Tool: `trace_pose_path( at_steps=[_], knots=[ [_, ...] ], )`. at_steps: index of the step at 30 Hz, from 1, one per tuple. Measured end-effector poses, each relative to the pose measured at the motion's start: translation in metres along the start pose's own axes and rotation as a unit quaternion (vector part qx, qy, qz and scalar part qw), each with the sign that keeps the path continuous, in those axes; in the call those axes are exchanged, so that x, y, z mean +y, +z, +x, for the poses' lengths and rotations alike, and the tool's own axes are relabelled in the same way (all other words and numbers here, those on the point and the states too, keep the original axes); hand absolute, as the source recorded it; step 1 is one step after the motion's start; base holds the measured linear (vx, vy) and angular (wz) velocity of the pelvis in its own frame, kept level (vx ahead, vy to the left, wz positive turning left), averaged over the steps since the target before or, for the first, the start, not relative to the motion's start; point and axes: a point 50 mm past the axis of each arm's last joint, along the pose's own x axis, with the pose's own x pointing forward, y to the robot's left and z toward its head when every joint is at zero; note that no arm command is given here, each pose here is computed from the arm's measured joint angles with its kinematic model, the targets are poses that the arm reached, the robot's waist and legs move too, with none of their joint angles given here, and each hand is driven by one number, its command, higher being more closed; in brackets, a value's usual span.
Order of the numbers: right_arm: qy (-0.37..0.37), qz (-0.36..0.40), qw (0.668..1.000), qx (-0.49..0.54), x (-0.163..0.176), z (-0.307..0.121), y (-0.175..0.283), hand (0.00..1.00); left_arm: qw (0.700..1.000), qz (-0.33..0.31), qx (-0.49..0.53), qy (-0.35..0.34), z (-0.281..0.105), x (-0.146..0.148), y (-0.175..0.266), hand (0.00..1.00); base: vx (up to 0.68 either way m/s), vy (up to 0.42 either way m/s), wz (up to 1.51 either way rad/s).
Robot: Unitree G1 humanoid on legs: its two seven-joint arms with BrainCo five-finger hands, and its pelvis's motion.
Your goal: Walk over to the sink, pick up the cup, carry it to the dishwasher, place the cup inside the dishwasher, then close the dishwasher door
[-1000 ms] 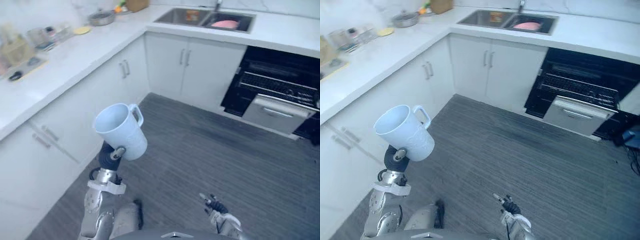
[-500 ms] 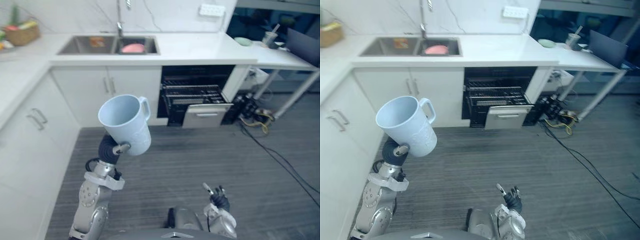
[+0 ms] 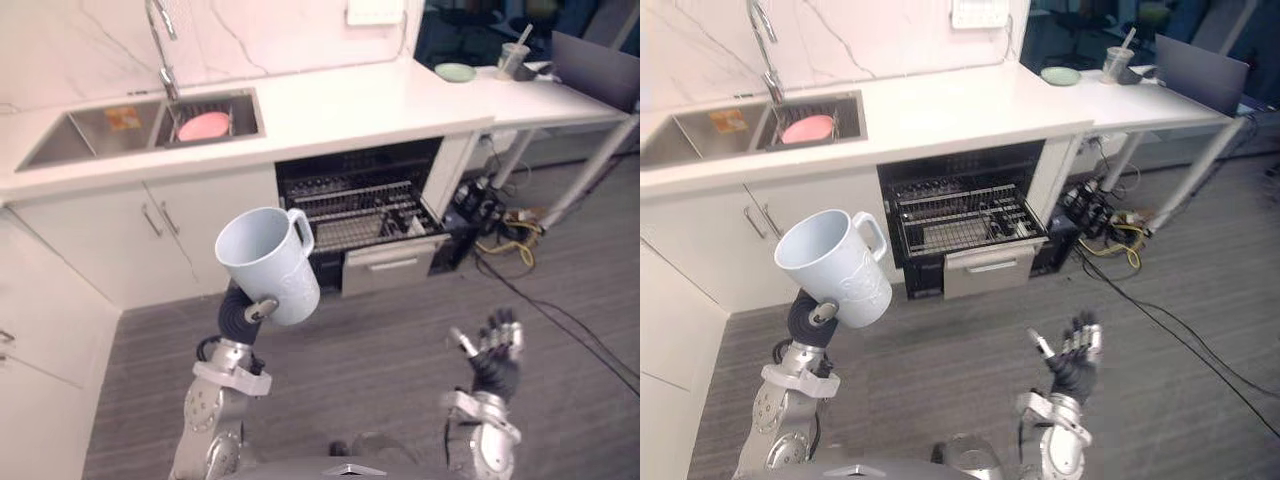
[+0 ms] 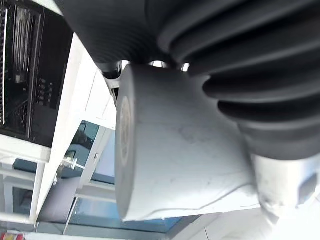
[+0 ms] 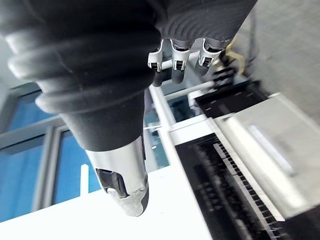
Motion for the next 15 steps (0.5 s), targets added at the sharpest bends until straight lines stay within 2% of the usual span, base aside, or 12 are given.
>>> trace_pose_path(
  at_steps=[2,6,11,15],
  knots=[
    [0.021,0.009,1.0,-0.018,-0.004,0.01,0.007,0.0,1.0,0.016,-0.01,0.018,-0.008,0.011,0.005,1.0,0.52,-0.038,-0.26],
    [0.041,0.027,0.999,-0.02,0.003,0.019,0.013,0.0,1.0,0.021,-0.002,0.017,-0.011,0.013,0.003,1.0,0.51,0.075,-0.5],
    [0.038,0.066,0.997,0.005,0.004,0.014,0.009,0.0,1.0,0.025,0.017,0.004,-0.016,0.011,0.0,1.0,0.44,0.266,-0.64],
    [0.03,0.09,0.996,-0.006,0.01,0.011,0.016,0.0,0.998,0.054,-0.001,-0.043,-0.001,0.016,0.011,1.0,0.37,0.301,-0.1]
  ],
)
